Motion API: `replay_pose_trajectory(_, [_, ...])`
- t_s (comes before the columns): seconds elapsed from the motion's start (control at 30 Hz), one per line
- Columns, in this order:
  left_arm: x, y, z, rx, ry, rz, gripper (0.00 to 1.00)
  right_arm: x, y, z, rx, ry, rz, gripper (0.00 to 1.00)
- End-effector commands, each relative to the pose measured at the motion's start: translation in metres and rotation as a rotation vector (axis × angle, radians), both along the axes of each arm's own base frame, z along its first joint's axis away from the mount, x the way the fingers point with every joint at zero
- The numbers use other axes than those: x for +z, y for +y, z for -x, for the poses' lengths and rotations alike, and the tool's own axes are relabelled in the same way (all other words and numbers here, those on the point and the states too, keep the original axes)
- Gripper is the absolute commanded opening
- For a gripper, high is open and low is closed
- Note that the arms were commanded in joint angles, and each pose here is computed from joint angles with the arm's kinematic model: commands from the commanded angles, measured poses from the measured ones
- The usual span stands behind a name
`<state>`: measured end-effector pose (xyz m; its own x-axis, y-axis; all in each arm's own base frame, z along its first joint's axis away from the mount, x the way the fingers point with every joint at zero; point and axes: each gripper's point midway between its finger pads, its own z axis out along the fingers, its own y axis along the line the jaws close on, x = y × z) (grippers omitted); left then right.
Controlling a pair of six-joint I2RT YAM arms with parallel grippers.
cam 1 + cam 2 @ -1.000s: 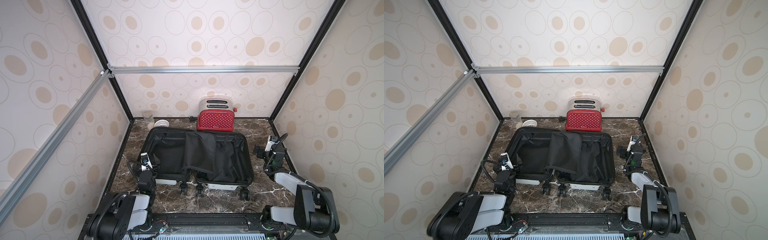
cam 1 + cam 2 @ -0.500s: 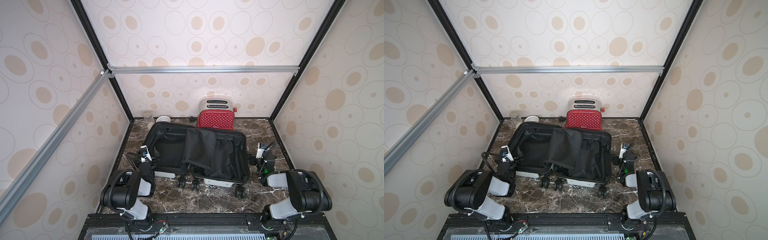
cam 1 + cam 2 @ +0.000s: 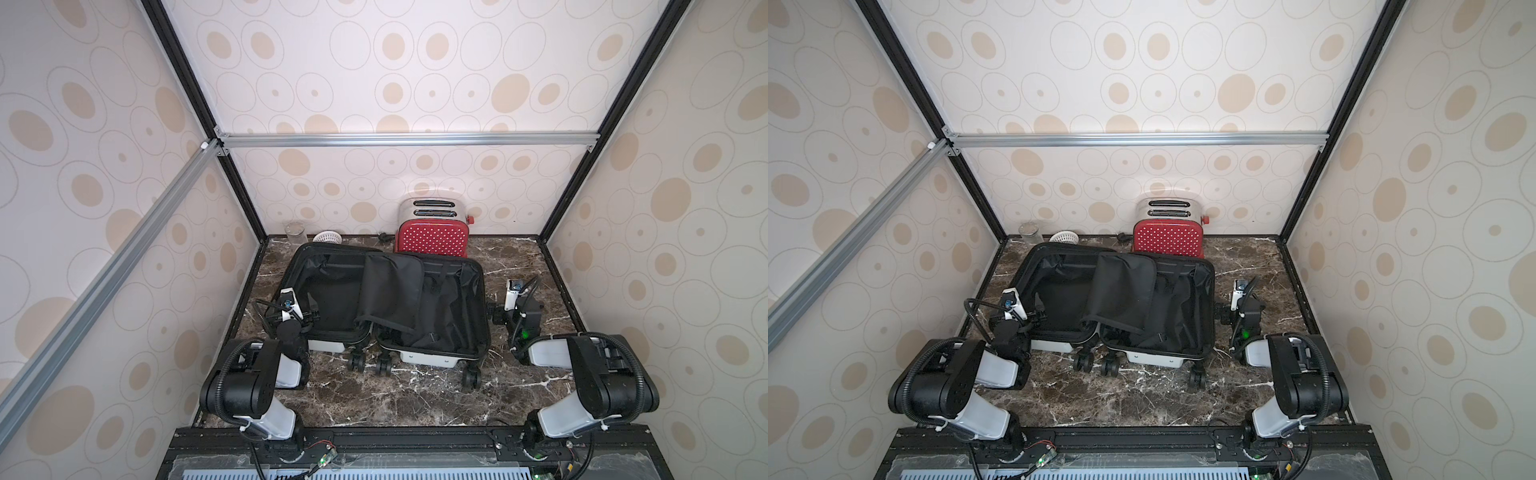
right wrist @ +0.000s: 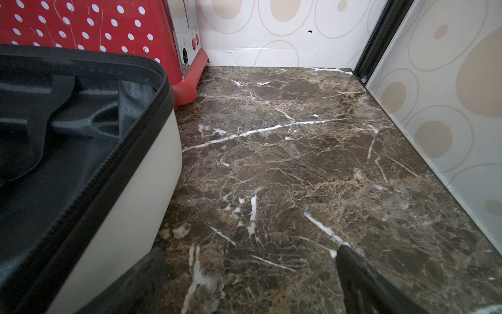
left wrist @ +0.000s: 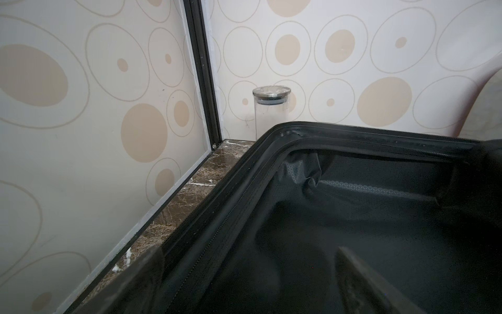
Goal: Open the suitcase zippers
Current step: Reset both arms
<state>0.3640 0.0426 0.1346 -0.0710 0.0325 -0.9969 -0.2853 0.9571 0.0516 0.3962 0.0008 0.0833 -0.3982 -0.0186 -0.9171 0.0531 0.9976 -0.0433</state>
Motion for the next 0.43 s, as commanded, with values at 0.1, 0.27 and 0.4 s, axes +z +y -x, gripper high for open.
replay_pose_trajectory(0.1, [-0.0023, -0.0051, -0.0050, -0.024, 0.014, 0.000, 0.98, 0.0016, 0.0001, -0.0016, 0.003, 0.007, 0.011, 1.00])
replay_pose_trajectory(0.27, [-0.0031, -0.0050, -0.0057, -0.023, 0.019, 0.000, 0.98, 0.0020, 0.0001, -0.0019, 0.002, 0.004, 0.012, 1.00])
replay_pose_trajectory(0.4, [-0.0025, -0.0050, -0.0053, -0.023, 0.016, 0.000, 0.98, 0.0020, 0.0001, -0.0019, 0.003, 0.004, 0.012, 1.00])
